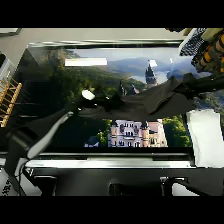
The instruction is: Fold the clothes and pants, and hang the long-sleeved shirts on hangers.
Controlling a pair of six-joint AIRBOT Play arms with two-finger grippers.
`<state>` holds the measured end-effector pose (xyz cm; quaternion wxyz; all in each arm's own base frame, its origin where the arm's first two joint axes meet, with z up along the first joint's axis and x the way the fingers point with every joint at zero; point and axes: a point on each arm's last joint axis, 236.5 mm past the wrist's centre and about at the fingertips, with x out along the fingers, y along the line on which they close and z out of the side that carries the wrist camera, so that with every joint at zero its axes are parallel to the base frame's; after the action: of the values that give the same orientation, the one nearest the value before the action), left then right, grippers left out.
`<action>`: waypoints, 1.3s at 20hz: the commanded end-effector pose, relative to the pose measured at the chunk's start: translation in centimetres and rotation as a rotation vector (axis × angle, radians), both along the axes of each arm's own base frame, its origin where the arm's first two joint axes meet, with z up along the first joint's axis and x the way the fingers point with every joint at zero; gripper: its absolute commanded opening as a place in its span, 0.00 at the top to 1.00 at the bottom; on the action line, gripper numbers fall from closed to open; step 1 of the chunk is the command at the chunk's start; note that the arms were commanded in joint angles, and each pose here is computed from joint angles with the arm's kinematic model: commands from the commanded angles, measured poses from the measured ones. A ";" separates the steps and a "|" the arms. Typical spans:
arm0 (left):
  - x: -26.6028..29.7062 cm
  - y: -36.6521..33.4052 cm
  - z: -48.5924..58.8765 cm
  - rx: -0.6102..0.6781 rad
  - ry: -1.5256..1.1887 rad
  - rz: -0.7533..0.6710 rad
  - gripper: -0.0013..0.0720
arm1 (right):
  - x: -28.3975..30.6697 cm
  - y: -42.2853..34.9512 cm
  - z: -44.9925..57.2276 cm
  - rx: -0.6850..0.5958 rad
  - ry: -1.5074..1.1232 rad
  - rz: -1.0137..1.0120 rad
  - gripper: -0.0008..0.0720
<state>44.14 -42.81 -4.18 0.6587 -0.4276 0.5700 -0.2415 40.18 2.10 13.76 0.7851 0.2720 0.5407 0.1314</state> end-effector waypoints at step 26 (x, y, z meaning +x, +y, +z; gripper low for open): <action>1.2 29.1 16.6 0.710 -0.136 -0.069 0.96 | 1.1 12.3 3.0 0.009 -0.095 0.189 0.95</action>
<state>45.99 -25.55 8.21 0.7551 -0.1817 0.6019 -0.1858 40.64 10.29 17.78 0.7965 0.2316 0.5214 0.2004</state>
